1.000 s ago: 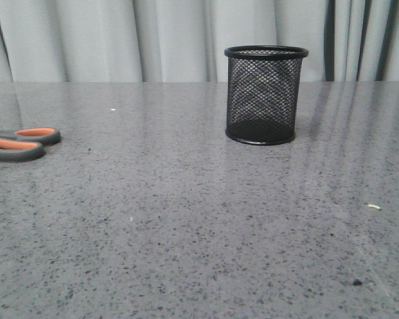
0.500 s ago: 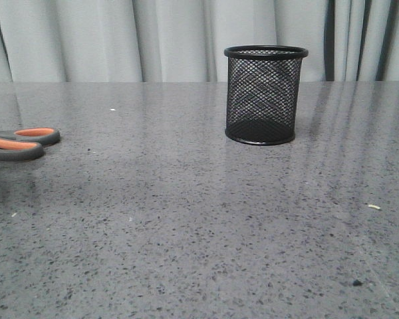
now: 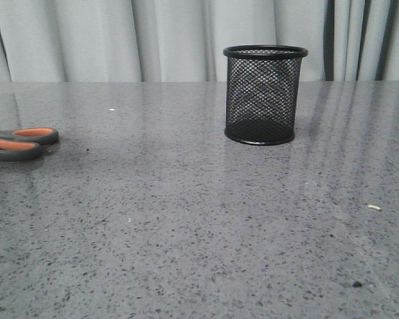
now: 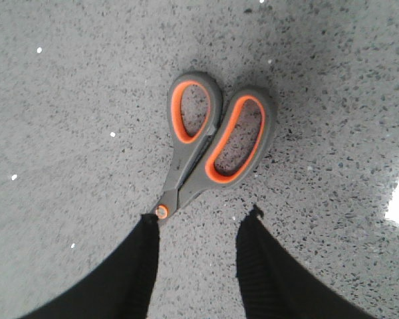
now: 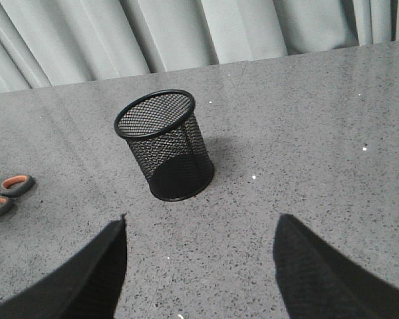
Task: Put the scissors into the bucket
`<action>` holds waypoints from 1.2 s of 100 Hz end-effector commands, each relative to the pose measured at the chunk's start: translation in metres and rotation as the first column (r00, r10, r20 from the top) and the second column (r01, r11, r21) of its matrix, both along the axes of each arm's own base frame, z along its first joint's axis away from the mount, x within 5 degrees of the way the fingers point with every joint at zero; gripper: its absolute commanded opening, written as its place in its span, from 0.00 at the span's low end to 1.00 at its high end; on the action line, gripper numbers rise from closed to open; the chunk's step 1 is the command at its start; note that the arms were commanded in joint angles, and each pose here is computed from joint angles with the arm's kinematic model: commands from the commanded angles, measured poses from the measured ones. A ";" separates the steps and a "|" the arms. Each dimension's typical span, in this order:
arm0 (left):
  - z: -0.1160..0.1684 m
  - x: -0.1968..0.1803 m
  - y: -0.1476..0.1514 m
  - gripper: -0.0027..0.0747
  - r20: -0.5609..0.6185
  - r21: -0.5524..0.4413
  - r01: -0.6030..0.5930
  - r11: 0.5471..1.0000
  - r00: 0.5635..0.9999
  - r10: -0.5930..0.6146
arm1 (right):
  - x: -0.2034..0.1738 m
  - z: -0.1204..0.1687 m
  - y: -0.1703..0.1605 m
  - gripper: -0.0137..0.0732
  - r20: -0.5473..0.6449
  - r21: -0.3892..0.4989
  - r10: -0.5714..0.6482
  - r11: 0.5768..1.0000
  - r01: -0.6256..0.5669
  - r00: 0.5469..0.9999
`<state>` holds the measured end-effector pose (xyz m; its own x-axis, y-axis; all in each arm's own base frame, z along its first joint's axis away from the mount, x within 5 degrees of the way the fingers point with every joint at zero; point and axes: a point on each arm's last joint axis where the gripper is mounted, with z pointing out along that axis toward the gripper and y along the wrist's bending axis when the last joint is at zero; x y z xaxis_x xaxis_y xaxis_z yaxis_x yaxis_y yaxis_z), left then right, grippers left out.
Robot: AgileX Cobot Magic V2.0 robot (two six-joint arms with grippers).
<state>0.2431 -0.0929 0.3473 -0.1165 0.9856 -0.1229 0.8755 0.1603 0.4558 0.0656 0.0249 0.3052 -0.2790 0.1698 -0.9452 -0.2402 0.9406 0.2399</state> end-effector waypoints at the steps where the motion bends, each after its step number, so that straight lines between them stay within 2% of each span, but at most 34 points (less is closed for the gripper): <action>1: 0.018 0.003 0.010 0.35 0.014 -0.060 0.083 0.995 0.996 -0.083 | 0.003 0.017 -0.002 0.64 0.090 0.003 -0.019 1.000 0.019 0.996; 10: 0.017 0.008 0.025 0.35 -0.043 -0.065 0.157 0.985 0.986 -0.160 | 0.003 0.018 -0.001 0.64 0.103 0.004 -0.010 1.000 0.010 0.995; 23: 0.012 0.016 0.035 0.37 -0.057 -0.095 0.163 0.982 0.984 -0.169 | 0.003 0.020 -0.001 0.64 0.119 0.008 -0.010 1.000 0.009 0.993; 33: 0.005 0.027 0.033 0.45 -0.053 -0.105 0.181 0.978 0.981 -0.187 | 0.003 0.019 -0.001 0.64 0.119 0.009 -0.011 1.000 0.010 0.993; 41: -0.004 0.035 0.029 0.55 -0.068 -0.115 0.237 0.965 0.967 -0.245 | 0.003 0.019 -0.001 0.64 0.120 0.007 -0.011 1.000 0.010 0.993; 48: -0.015 0.043 0.027 0.59 -0.100 -0.109 0.276 0.955 0.953 -0.287 | 0.003 0.019 -0.001 0.64 0.120 0.007 -0.011 1.000 0.010 0.993; 68: -0.046 0.065 0.030 0.59 -0.217 -0.043 0.321 0.946 0.921 -0.323 | 0.002 0.017 0.000 0.64 0.100 -0.006 0.008 1.000 -0.007 0.995; 95: -0.050 0.084 0.028 0.59 -0.223 -0.036 0.324 0.946 0.920 -0.323 | 0.001 0.016 0.002 0.64 0.088 -0.015 0.043 0.999 -0.042 0.995; 109: -0.063 0.087 0.027 0.59 -0.295 -0.048 0.326 0.944 0.898 -0.325 | 0.001 0.016 0.002 0.64 0.088 -0.015 0.043 0.999 -0.042 0.995; 120: -0.072 0.091 0.030 0.59 -0.327 -0.020 0.330 0.944 0.890 -0.318 | 0.001 0.015 0.003 0.64 0.080 -0.017 0.047 0.999 -0.046 0.996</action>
